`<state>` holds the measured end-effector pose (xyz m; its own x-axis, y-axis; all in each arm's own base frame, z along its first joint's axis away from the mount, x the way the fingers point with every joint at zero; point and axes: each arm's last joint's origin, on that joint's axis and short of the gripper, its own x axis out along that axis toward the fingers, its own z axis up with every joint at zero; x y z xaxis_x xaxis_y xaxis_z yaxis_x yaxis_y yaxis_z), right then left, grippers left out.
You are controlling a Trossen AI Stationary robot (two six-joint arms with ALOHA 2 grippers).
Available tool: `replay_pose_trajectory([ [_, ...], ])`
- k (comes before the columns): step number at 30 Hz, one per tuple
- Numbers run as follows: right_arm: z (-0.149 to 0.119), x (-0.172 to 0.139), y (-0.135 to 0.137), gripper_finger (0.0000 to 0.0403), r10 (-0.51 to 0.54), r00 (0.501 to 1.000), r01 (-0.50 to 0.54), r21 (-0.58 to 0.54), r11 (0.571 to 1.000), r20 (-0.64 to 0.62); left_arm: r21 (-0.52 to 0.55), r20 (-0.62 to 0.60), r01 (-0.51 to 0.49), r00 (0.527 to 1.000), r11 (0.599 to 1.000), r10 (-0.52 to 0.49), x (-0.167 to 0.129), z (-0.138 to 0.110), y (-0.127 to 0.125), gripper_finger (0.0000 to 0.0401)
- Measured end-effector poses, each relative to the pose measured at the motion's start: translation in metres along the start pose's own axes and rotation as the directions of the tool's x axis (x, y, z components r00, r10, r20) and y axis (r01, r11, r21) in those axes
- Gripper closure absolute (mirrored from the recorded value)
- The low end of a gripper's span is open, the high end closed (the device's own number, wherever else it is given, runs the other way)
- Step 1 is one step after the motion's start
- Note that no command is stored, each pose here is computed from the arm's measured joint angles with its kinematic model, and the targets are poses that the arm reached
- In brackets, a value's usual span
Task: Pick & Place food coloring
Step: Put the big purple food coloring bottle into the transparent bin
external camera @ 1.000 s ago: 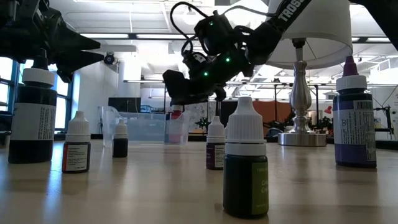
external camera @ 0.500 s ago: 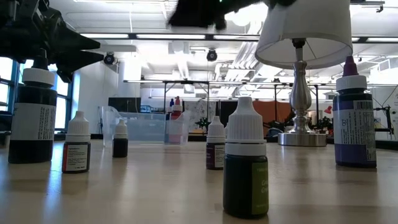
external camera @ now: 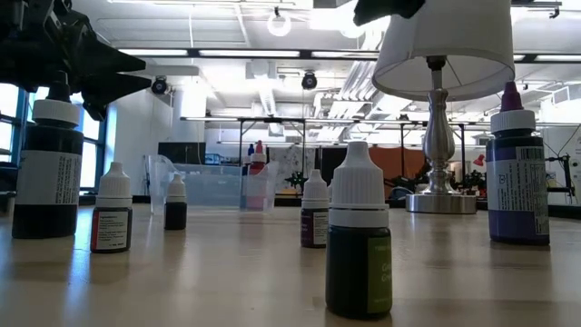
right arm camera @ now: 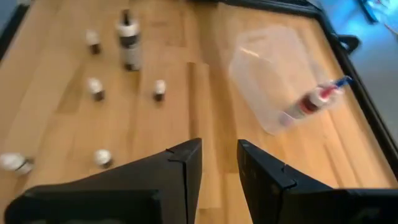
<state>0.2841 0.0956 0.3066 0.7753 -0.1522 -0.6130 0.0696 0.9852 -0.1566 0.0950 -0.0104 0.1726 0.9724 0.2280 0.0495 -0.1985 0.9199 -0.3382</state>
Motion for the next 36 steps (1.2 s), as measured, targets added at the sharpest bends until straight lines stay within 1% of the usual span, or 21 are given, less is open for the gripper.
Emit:
replay_pose_trajectory([
  [4, 0.0, -0.006, 0.017, 0.0309, 0.074, 0.997, -0.069, -0.126, 0.99, 0.031, 0.0, 0.0, 0.0, 1.0, 1.0, 0.0, 0.0, 0.0, 0.0, 0.0233],
  [6, -0.001, -0.009, 0.023, 0.0309, 0.116, 0.99, -0.102, -0.167, 0.981, 0.076, 0.0, 0.0, 0.0, 1.0, 1.0, 0.0, 0.0, 0.0, 0.0, 0.0233],
  [8, -0.01, -0.01, 0.026, 0.0309, 0.173, 0.977, -0.147, -0.195, 0.97, 0.122, 0.0, 0.0, 0.0, 1.0, 1.0, 0.0, 0.0, 0.0, 0.0, 0.0233],
  [9, -0.015, -0.009, 0.025, 0.0309, 0.201, 0.967, -0.17, -0.192, 0.967, 0.156, 0.0, 0.0, 0.0, 1.0, 1.0, 0.0, 0.0, 0.0, 0.0, 0.0233],
  [11, -0.031, -0.009, 0.022, 0.0309, 0.235, 0.946, -0.199, -0.171, 0.965, 0.225, 0.0, 0.0, 0.0, 1.0, 1.0, 0.0, 0.0, 0.0, 0.0, 0.0233],
  [14, -0.06, -0.007, 0.015, 0.0309, 0.25, 0.919, -0.22, -0.129, 0.967, 0.304, 0.0, 0.0, 0.0, 1.0, 1.0, 0.0, 0.0, 0.0, 0.0, 0.0233],
  [16, -0.083, -0.006, 0.011, 0.0309, 0.291, 0.895, -0.262, -0.13, 0.956, 0.337, 0.0, 0.001, -0.003, 1.0, 1.0, 0.003, 0.0, 0.0, 0.0, 0.0233],
  [19, -0.114, -0.002, 0.01, 0.0309, 0.386, 0.827, -0.356, -0.151, 0.922, 0.41, 0.0, 0.003, -0.008, 1.0, 1.0, 0.008, 0.0, 0.0, 0.0, 0.0233],
  [21, -0.133, 0.002, 0.009, 0.0309, 0.414, 0.786, -0.386, -0.159, 0.909, 0.46, 0.0, 0.003, -0.007, 1.0, 1.0, 0.007, 0.0, 0.0, 0.0, 0.0233],
  [23, -0.151, 0.005, 0.006, 0.0309, 0.411, 0.77, -0.384, -0.161, 0.909, 0.489, 0.0, 0.003, -0.009, 1.0, 1.0, 0.009, 0.0, 0.0, 0.0, 0.0233],
  [26, -0.173, 0.009, 0.003, 0.0309, 0.401, 0.765, -0.374, -0.16, 0.914, 0.504, -0.001, 0.004, -0.009, 1.0, 1.0, 0.009, 0.0, 0.0, 0.0, 0.0233],
  [27, -0.177, 0.01, 0.002, 0.0309, 0.401, 0.762, -0.374, -0.161, 0.914, 0.508, -0.001, 0.004, -0.009, 1.0, 1.0, 0.009, 0.0, 0.0, 0.0, 0.0233],
  [29, -0.18, 0.01, 0.002, 0.0309, 0.408, 0.741, -0.383, -0.163, 0.909, 0.533, 0.0, 0.004, -0.009, 1.0, 1.0, 0.009, 0.0, 0.0, 0.0, 0.0233],
  [34, -0.182, 0.01, 0.005, 0.0309, 0.487, 0.695, -0.45, -0.208, 0.869, 0.53, 0.0, 0.003, -0.009, 1.0, 1.0, 0.009, 0.0, 0.0, 0.0, 0.0233],
  [36, -0.182, 0.011, 0.006, 0.0309, 0.493, 0.692, -0.465, -0.198, 0.863, 0.527, 0.0, 0.003, -0.009, 1.0, 1.0, 0.009, 0.0, 0.0, 0.0, 0.0233],
])
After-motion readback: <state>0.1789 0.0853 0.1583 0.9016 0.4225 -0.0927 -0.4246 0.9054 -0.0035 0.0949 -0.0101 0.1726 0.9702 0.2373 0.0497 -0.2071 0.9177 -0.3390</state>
